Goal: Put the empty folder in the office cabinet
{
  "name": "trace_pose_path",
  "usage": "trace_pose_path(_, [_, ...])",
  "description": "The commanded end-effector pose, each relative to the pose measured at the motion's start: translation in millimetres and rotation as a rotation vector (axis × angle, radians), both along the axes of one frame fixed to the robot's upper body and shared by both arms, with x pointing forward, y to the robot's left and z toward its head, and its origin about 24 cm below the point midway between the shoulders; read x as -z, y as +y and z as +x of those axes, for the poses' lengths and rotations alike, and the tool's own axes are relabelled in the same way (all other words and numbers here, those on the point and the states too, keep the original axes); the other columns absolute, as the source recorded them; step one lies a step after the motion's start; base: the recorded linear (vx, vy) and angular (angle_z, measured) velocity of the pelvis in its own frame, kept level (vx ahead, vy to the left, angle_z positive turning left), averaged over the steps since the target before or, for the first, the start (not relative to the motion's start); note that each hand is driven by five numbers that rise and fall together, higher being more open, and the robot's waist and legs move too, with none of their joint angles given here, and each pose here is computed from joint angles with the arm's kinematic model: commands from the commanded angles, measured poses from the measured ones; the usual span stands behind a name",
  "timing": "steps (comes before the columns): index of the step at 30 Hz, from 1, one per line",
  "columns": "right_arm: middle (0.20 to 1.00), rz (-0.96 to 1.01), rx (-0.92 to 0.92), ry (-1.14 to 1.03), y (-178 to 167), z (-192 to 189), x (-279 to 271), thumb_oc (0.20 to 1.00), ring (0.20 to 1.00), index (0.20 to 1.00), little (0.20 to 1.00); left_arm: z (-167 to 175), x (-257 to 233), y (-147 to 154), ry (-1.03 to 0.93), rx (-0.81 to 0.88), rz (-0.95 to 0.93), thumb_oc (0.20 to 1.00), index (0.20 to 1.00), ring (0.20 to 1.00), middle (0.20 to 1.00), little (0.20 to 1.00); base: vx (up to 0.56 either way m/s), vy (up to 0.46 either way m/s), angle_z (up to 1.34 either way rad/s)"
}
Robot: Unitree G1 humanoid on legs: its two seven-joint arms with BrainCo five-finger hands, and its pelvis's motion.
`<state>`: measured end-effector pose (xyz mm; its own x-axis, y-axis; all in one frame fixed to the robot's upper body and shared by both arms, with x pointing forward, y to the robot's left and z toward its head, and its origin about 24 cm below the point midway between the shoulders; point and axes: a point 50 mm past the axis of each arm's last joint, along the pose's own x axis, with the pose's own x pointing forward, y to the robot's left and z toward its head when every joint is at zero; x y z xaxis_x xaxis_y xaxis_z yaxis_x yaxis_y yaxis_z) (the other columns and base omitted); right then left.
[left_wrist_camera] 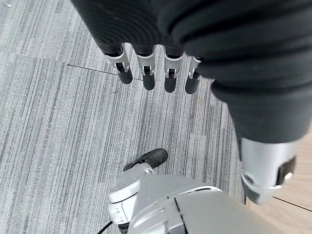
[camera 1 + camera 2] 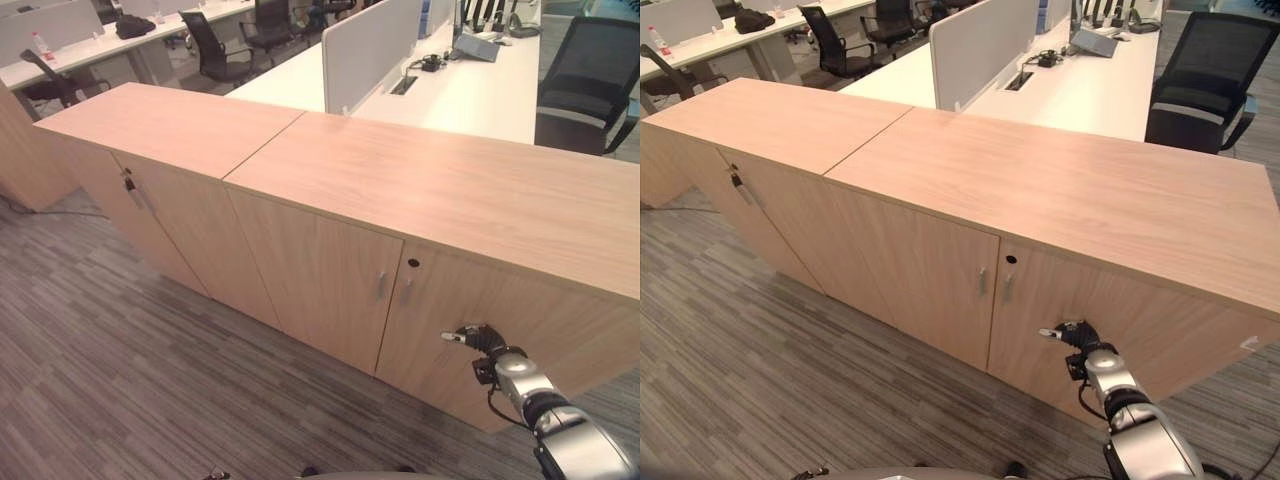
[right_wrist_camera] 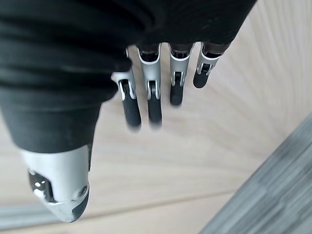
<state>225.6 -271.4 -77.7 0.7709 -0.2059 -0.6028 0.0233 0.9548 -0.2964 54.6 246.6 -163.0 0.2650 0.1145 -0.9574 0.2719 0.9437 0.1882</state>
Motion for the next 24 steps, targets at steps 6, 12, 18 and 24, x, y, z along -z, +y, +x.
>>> trace_pose_path(6, [1.000, 0.096, 0.002, 0.233, 26.3, -71.9, 51.9, 1.000, 1.000, 1.000, 1.000, 13.4, -1.0, 1.0, -0.040, -0.045, 0.015, 1.000, 1.000, 1.000, 1.000, 1.000, 0.00, 0.003, -0.03])
trace_pose_path(12, [1.000, 0.015, -0.136, 0.514, 31.6, -128.7, 78.0, 1.000, 1.000, 1.000, 1.000, 16.6, -1.9, -0.1, -0.050, -0.020, -0.010, 1.000, 1.000, 1.000, 1.000, 1.000, -0.01, 0.016, -0.17])
trace_pose_path(18, [1.000, 0.015, -0.117, 0.594, 29.3, -147.6, 83.4, 1.000, 1.000, 1.000, 1.000, 16.5, -1.4, -2.7, -0.051, -0.009, -0.025, 1.000, 1.000, 1.000, 1.000, 1.000, -0.01, 0.014, -0.18])
trace_pose_path(24, [1.000, 0.003, -0.123, 0.596, 26.3, -146.0, 82.6, 1.000, 1.000, 1.000, 1.000, 16.8, -1.1, -5.0, -0.050, 0.013, -0.035, 1.000, 1.000, 1.000, 1.000, 1.000, 0.00, 0.002, -0.01])
